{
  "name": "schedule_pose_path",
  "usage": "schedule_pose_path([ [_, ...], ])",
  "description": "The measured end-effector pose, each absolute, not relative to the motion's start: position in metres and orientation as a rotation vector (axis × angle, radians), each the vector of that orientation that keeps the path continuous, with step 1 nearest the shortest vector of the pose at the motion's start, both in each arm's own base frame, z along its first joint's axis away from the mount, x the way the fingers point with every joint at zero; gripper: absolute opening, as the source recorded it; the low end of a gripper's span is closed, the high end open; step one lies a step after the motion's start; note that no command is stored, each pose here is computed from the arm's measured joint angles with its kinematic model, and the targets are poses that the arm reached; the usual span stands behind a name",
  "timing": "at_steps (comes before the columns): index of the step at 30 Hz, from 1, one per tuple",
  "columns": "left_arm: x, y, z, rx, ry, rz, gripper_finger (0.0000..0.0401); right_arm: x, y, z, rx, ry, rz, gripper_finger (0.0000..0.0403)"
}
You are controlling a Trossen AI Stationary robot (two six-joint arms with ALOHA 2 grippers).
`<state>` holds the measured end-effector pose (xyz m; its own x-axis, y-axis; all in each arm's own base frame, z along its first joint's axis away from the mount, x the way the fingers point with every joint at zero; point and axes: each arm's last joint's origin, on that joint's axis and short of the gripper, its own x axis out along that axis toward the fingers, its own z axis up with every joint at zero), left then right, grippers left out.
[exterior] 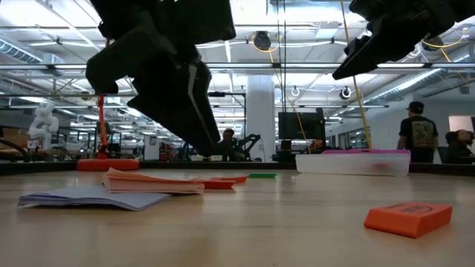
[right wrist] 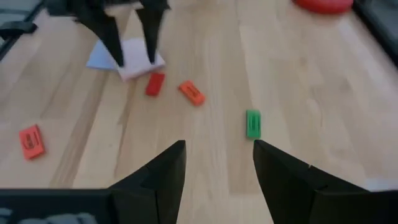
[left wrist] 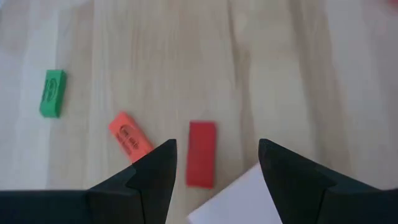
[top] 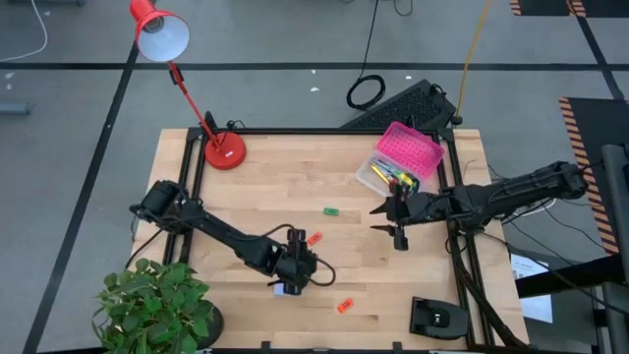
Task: Pack school essentials
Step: Put the red eraser into the supply box
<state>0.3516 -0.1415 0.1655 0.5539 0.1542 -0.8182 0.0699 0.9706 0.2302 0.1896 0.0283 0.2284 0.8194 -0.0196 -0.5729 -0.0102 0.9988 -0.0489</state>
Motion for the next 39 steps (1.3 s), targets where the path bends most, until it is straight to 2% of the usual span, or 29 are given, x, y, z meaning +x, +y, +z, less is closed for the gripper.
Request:
schedule_pose_path([
  [5,0.354,-0.128,0.162,0.271,0.947,0.040,0.0230,0.193,0.029,0.231,-0.197,0.571,0.041,0.0180],
  [13,0.342,-0.113,0.127,0.187,0.832,-0.014,0.0230,0.193,0.029,0.231,-0.337,0.565,0.078,0.0180],
  [30,0.330,-0.095,0.111,0.058,0.848,-0.012,0.0228,0.195,0.027,0.234,-0.381,0.533,0.033,0.0180],
  [39,0.329,-0.097,0.110,0.060,0.851,-0.023,0.0157,0.195,0.027,0.234,-0.381,0.533,0.033,0.0180],
])
